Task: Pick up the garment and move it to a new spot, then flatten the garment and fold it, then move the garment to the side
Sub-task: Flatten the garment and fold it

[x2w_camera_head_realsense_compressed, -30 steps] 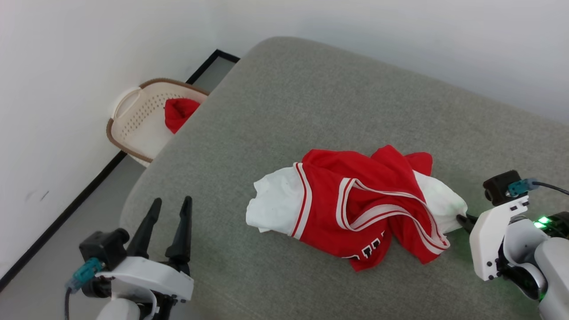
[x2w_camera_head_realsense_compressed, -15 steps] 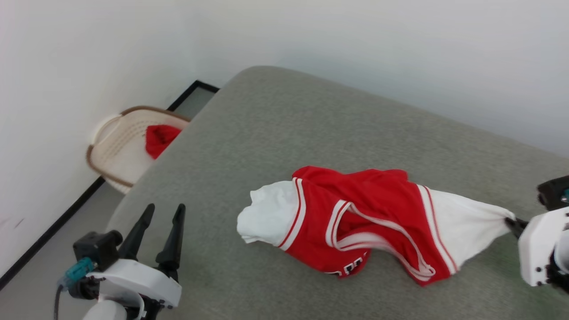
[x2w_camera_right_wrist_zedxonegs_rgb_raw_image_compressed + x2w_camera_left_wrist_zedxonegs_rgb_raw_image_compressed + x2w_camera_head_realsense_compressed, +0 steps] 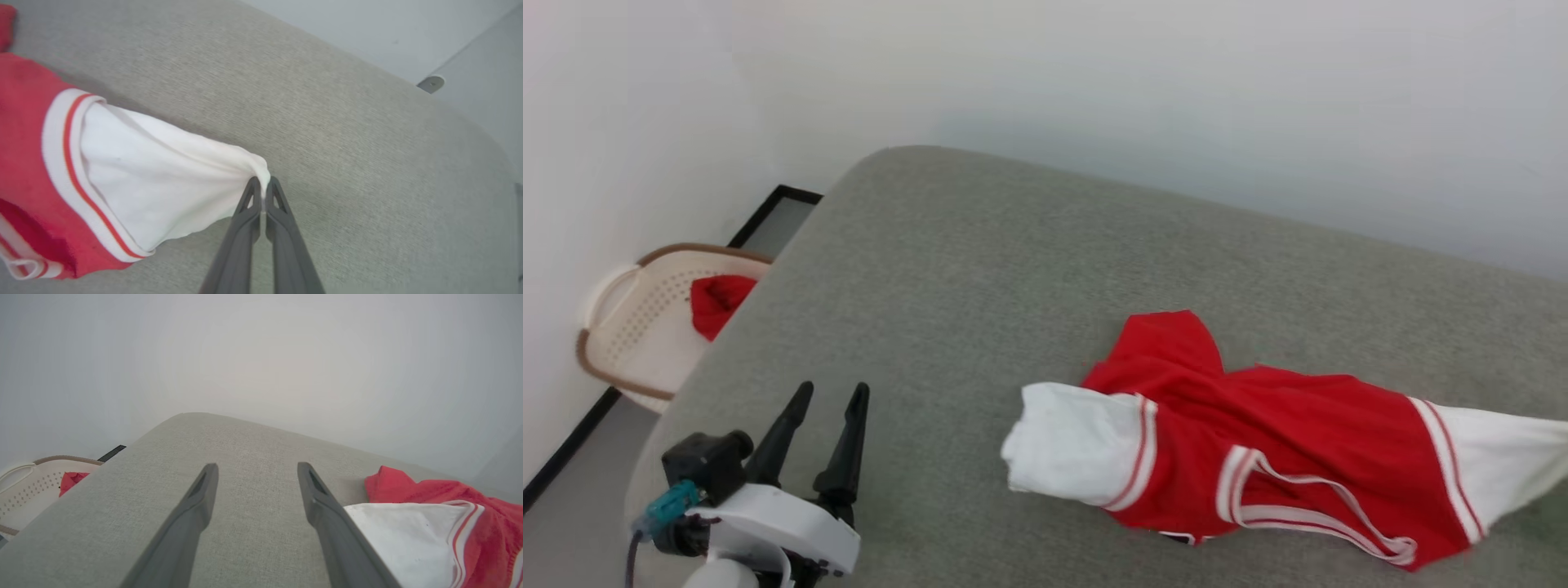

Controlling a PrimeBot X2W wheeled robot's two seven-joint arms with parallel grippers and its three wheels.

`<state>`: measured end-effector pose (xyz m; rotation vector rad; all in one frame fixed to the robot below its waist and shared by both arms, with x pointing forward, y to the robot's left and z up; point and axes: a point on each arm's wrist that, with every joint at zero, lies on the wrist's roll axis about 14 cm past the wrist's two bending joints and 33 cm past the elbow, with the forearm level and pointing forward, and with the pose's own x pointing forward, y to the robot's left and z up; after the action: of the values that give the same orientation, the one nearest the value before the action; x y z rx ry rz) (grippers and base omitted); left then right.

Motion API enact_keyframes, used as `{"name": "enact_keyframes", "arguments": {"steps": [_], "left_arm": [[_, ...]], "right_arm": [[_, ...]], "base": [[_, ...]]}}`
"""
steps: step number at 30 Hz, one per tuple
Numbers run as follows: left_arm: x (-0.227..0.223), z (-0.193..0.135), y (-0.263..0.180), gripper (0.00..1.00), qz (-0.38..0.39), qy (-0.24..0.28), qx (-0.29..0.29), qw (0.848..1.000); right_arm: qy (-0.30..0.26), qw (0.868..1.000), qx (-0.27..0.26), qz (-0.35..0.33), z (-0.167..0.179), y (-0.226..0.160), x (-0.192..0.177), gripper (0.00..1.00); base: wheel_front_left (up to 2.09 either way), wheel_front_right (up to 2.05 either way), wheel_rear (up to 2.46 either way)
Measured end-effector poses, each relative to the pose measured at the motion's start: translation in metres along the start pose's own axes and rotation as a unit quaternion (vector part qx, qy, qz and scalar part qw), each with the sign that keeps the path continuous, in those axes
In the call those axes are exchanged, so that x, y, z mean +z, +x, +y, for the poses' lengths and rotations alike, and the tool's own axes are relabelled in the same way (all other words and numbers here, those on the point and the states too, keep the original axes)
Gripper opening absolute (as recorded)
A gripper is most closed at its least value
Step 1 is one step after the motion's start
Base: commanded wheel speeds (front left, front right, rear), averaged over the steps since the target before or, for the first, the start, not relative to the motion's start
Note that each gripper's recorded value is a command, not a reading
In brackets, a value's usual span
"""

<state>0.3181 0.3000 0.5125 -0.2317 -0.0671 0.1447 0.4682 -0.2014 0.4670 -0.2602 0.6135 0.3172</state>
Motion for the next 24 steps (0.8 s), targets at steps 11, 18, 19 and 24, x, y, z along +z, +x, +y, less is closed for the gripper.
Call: {"name": "enact_keyframes", "arguments": {"steps": [11, 18, 19, 24], "left_arm": [[-0.012, -0.017, 0.016, 1.00, 0.020, -0.003, -0.027, 0.999], [-0.014, -0.021, 0.021, 1.00, 0.027, 0.001, -0.040, 0.999], [-0.013, -0.022, 0.021, 1.00, 0.027, 0.001, -0.042, 0.999], [-0.008, -0.024, 0.021, 1.00, 0.021, 0.006, -0.051, 0.998]], "right_arm": [[0.063, 0.995, -0.062, 0.041, -0.041, -0.008, -0.052, 0.00], [0.075, 0.995, -0.067, 0.028, -0.036, -0.005, -0.051, 1.00], [0.074, 0.995, -0.068, 0.026, -0.036, -0.005, -0.051, 1.00], [0.071, 0.995, -0.074, 0.007, -0.036, -0.015, -0.044, 1.00]], "base": [[0.00, 0.00, 0.00], [0.00, 0.00, 0.00], [0.00, 0.00, 0.00], [0.00, 0.00, 0.00]]}}
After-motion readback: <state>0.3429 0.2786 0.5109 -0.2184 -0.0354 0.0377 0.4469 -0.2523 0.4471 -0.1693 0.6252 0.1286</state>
